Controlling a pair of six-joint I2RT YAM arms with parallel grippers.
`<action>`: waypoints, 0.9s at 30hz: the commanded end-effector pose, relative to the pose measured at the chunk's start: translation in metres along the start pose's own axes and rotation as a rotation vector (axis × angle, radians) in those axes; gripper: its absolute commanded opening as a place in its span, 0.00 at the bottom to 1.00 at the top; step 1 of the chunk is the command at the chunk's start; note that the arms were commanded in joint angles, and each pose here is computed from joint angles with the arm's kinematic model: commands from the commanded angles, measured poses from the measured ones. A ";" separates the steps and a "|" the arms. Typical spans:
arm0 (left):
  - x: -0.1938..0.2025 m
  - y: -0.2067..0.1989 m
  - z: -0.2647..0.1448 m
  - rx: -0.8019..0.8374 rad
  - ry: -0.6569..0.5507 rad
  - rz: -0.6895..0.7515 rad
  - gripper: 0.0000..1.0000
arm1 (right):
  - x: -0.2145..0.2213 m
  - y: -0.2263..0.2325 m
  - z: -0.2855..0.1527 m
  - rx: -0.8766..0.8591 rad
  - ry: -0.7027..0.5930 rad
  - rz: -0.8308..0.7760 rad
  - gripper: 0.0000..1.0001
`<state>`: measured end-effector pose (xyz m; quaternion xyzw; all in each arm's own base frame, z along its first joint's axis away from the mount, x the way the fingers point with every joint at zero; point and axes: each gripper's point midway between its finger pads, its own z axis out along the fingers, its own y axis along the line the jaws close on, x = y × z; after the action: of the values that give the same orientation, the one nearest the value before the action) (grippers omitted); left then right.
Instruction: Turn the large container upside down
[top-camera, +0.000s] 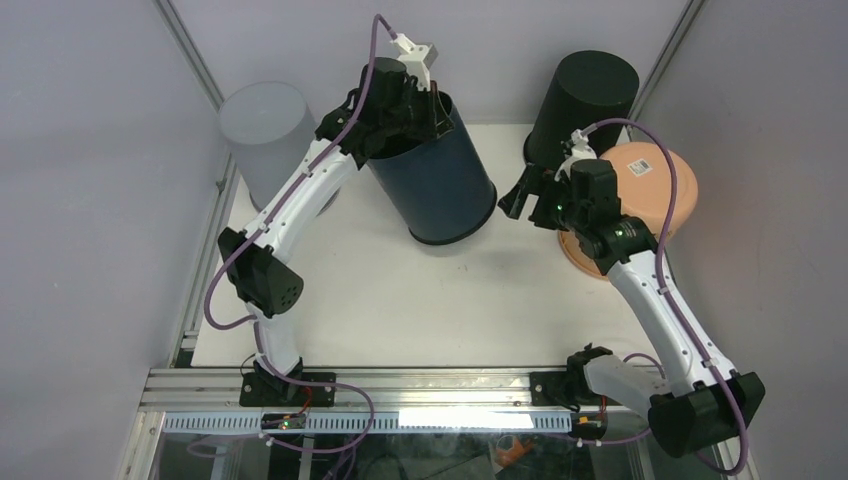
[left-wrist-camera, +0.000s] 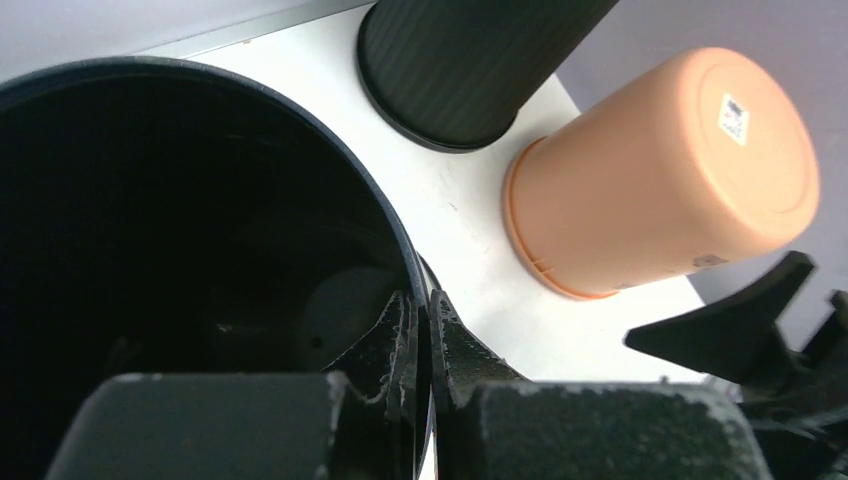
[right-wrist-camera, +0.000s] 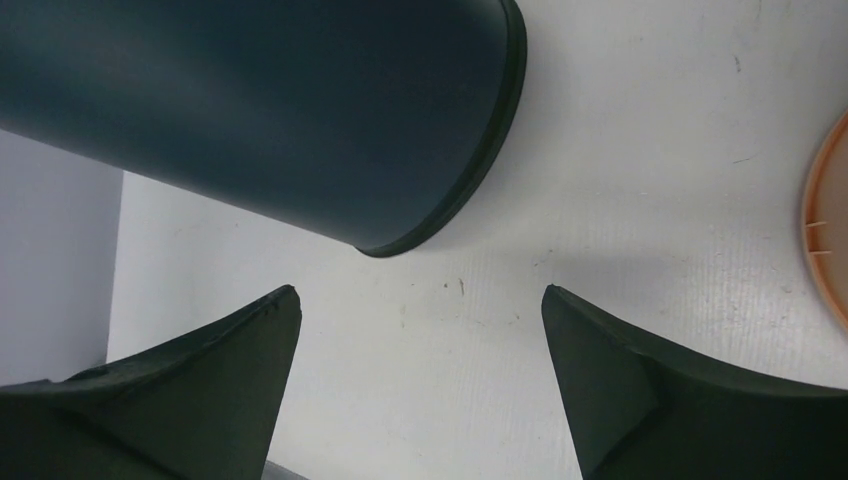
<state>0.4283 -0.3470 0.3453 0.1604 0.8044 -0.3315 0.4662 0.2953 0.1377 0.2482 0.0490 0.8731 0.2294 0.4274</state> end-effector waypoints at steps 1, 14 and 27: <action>-0.108 -0.071 -0.085 0.216 -0.357 0.010 0.00 | -0.015 0.024 -0.008 -0.153 -0.068 0.053 0.94; -0.120 -0.054 -0.106 0.304 -0.404 -0.097 0.00 | -0.001 0.054 0.009 -0.467 -0.074 0.317 0.90; -0.125 -0.062 -0.117 0.328 -0.416 -0.094 0.00 | 0.014 0.049 0.017 -0.578 -0.242 0.385 0.87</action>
<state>0.4256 -0.3125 0.3860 0.0790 0.7667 -0.4336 0.4669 0.2888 0.1925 0.1995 0.1544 0.7547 0.5112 0.3813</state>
